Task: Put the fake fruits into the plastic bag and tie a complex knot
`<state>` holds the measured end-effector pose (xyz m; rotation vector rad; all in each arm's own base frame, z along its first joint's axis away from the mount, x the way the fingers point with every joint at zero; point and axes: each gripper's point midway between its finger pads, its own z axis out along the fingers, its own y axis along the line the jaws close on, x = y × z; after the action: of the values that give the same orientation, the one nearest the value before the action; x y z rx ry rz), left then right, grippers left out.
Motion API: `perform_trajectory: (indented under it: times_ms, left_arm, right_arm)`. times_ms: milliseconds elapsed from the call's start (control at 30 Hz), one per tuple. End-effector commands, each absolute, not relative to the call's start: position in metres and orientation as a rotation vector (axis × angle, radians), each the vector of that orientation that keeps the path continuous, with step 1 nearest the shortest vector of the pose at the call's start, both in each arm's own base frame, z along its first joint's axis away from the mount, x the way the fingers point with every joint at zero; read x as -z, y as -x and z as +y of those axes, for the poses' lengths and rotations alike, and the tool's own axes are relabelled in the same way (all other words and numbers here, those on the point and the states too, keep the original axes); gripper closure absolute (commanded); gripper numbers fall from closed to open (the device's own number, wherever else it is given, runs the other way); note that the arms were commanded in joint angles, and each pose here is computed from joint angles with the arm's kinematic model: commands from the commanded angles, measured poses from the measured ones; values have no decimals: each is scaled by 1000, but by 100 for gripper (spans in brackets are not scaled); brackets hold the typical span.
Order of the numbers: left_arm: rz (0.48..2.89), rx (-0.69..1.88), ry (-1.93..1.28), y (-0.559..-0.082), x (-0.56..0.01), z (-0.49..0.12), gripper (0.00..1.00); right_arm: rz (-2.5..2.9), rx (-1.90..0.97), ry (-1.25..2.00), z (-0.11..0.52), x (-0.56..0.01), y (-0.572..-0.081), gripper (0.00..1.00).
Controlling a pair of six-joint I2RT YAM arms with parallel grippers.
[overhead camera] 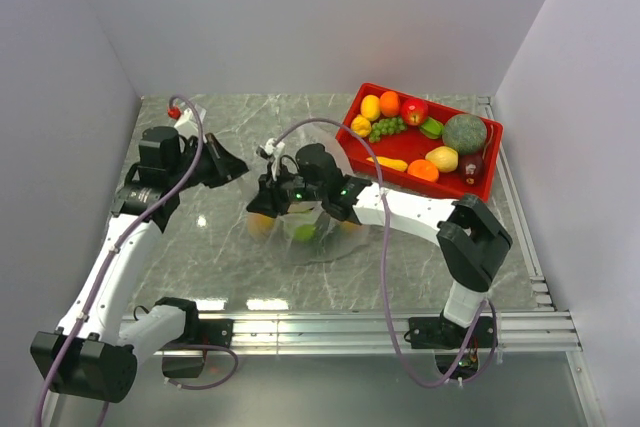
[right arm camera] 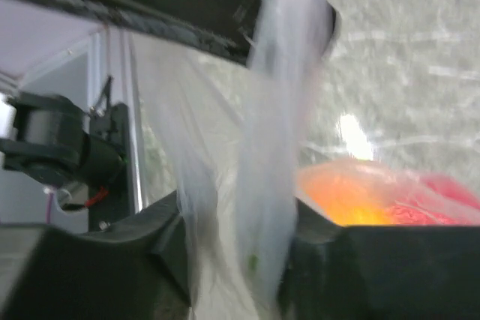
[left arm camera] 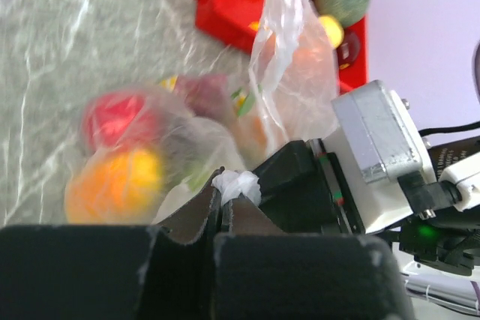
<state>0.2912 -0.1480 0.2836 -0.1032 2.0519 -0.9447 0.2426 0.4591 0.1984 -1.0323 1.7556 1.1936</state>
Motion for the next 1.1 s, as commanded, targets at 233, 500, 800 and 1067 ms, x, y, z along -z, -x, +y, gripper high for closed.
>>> perform_trajectory:
  times_ms: [233,500,800,1067]
  left_arm:
    - [1844,885,88,-317,-318,-140,99]
    - [1688,844,0,-314,-376,-136,97]
    - [1688,829,-5,-308,-375,-134,96]
    - [1721,842,-46,-303,-362,-138,97]
  right_arm:
    - [1985,-1152,1121,432,-115,-228,99]
    - [2030,-1100,1127,431,-108,-234,79]
    - [2081,-1060,1135,418,-97,-229,55]
    - [2072,-1025,1126,409,-104,-242,52]
